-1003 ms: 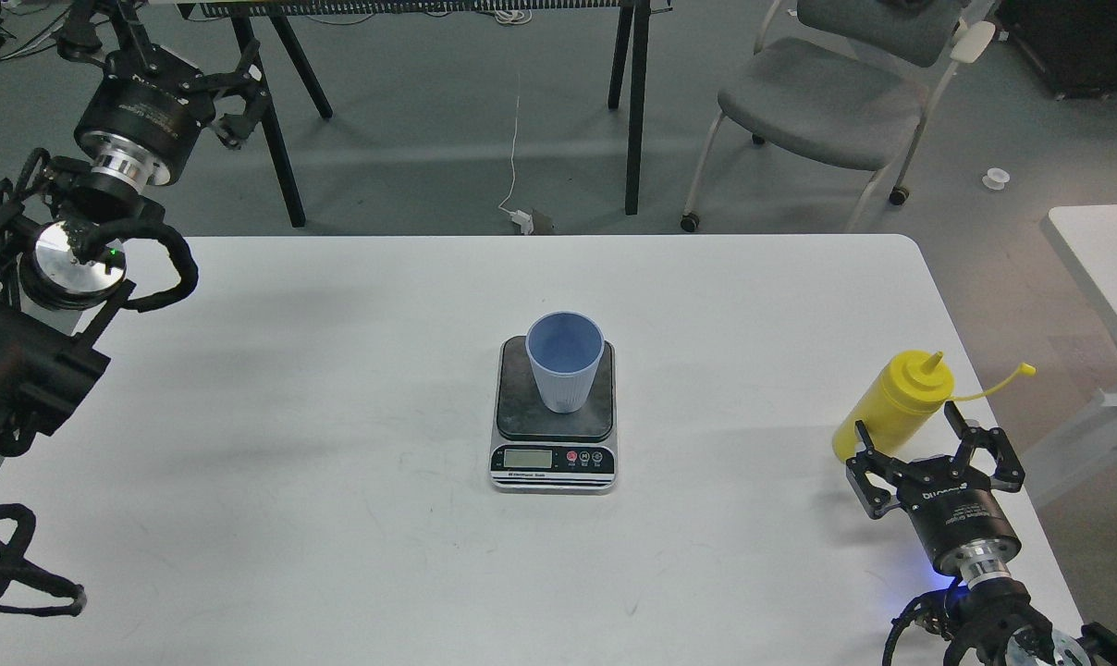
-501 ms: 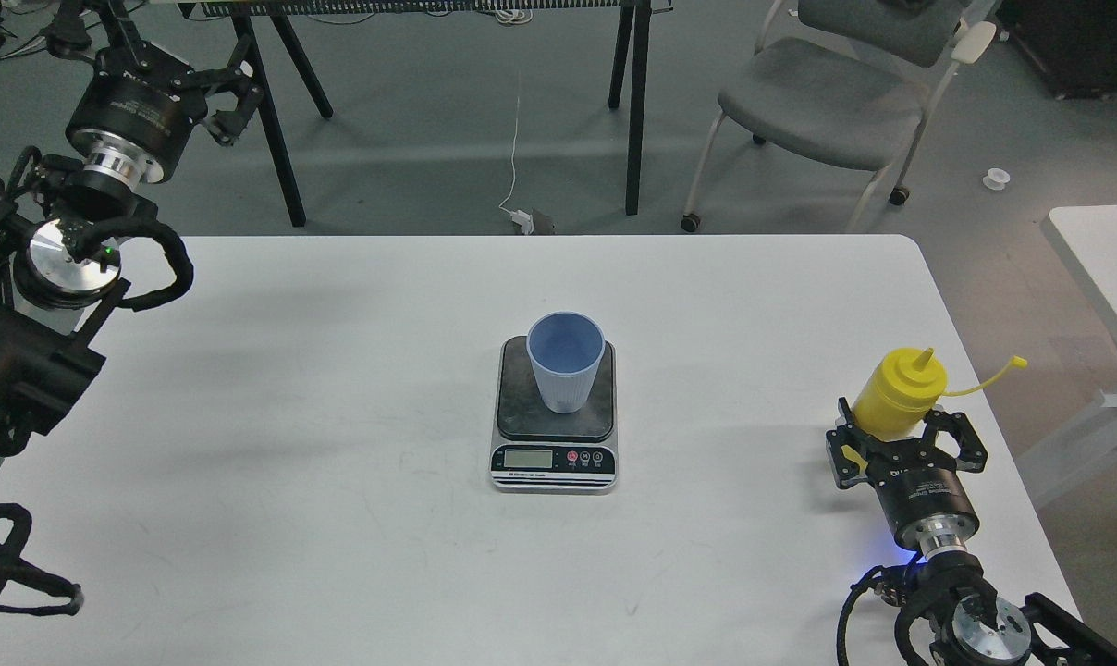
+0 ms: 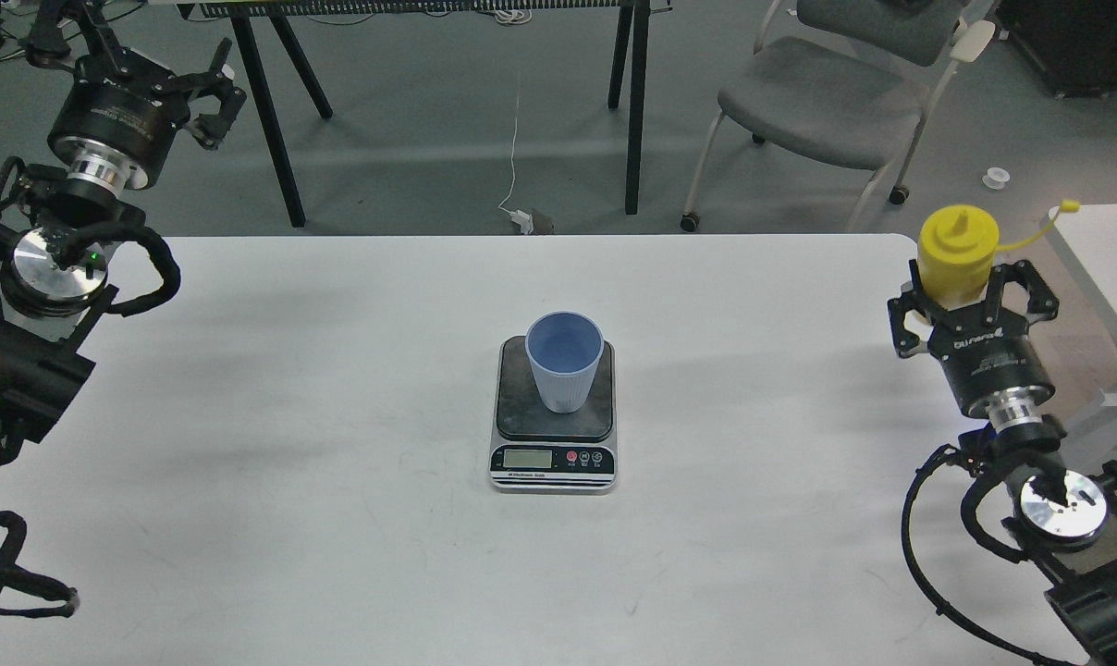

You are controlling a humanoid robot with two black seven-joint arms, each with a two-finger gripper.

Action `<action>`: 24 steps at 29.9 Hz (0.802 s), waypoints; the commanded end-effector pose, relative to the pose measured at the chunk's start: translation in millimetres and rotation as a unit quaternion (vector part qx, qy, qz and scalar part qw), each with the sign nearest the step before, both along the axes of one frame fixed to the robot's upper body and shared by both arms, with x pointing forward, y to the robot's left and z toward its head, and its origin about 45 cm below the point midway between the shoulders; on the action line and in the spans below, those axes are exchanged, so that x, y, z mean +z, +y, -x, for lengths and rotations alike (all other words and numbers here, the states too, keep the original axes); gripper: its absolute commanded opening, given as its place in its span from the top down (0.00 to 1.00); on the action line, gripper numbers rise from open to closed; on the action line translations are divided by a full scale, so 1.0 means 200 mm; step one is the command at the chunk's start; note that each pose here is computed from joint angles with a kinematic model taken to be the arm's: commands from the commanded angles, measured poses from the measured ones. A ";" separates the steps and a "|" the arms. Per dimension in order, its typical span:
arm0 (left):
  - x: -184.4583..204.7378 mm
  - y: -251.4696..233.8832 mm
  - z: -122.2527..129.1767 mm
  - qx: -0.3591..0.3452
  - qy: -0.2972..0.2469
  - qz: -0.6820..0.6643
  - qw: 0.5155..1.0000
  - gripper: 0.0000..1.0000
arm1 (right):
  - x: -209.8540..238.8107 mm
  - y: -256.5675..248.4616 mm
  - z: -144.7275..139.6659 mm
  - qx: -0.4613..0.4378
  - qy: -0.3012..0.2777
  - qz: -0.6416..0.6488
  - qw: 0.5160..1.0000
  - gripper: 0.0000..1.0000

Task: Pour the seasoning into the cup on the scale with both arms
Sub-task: 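Lift the yellow bottle with the right gripper over the cup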

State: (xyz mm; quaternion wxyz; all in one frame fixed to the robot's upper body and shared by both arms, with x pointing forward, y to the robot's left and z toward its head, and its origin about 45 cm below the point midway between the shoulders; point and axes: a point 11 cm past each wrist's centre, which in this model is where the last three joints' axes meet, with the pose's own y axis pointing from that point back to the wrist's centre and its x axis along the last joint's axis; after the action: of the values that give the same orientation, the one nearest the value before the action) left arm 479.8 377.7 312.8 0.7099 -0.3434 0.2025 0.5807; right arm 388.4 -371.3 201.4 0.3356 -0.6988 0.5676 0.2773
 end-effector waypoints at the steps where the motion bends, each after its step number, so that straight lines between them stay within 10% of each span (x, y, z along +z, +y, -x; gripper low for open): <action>1: -0.02 -0.01 0.00 0.001 0.004 -0.001 1.000 0.00 | 0.23 0.12 -0.14 0.055 -0.062 0.107 0.991 0.48; 11: -0.10 -0.02 0.00 -0.010 0.013 -0.004 1.000 0.00 | 0.40 0.57 -0.28 0.171 -0.141 0.362 0.905 0.51; 24: -0.19 -0.16 0.00 -0.050 0.023 -0.014 0.998 0.00 | 0.23 1.21 -0.26 0.271 -0.251 0.637 0.677 0.50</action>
State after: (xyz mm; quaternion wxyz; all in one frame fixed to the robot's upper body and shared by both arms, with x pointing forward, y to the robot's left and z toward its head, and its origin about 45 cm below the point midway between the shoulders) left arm 478.7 349.9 276.9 0.7378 -0.3080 0.2245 0.5572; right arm 442.3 -150.6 259.7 -0.1228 -0.9159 0.3137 -0.2182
